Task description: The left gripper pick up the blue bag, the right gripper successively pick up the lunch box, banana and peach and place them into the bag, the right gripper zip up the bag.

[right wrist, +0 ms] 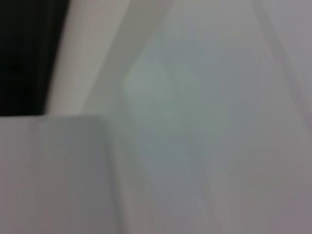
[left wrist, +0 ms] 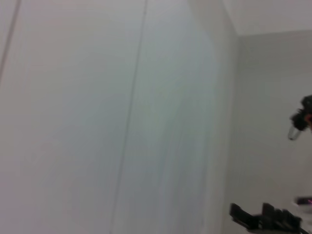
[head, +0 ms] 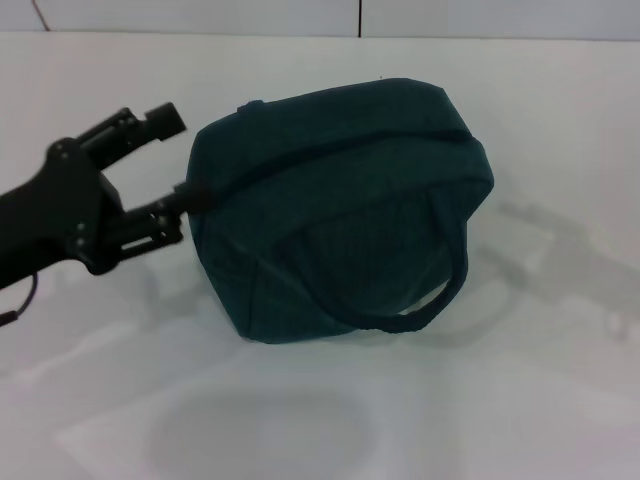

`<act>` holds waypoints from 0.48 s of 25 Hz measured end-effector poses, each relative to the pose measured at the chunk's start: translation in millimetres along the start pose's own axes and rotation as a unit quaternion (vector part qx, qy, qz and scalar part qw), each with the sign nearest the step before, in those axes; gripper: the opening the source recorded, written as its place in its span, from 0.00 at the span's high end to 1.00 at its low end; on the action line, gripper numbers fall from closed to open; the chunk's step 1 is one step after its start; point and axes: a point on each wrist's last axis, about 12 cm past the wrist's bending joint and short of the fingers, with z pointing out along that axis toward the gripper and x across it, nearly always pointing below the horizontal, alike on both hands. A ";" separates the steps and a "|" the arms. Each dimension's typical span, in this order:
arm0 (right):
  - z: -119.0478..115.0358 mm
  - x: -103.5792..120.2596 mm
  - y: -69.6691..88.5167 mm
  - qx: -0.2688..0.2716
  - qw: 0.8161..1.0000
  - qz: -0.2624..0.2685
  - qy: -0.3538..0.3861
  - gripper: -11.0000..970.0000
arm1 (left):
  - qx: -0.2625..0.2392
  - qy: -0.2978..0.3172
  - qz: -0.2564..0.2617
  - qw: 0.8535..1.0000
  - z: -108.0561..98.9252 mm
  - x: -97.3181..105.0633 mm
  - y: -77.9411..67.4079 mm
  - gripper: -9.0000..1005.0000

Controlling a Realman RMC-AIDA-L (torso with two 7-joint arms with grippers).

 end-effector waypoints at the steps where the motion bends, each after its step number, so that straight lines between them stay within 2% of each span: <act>1: 5.3 -4.8 -3.3 -0.022 1.000 0.012 0.018 0.29 | 0.005 0.004 -0.004 1.000 1.7 1.0 -0.4 0.31; 7: 32.0 -22.1 -12.0 -0.122 0.983 0.039 0.133 0.29 | 0.046 0.040 -0.025 0.998 20.7 8.6 0.6 0.17; 9: 39.6 -20.6 -11.1 -0.145 0.974 0.035 0.168 0.29 | 0.054 0.037 -0.030 0.997 27.9 10.9 2.0 0.14; 12: 47.8 -13.4 -10.4 -0.158 0.965 0.025 0.209 0.29 | 0.075 0.046 -0.041 0.995 40.5 14.4 5.4 0.14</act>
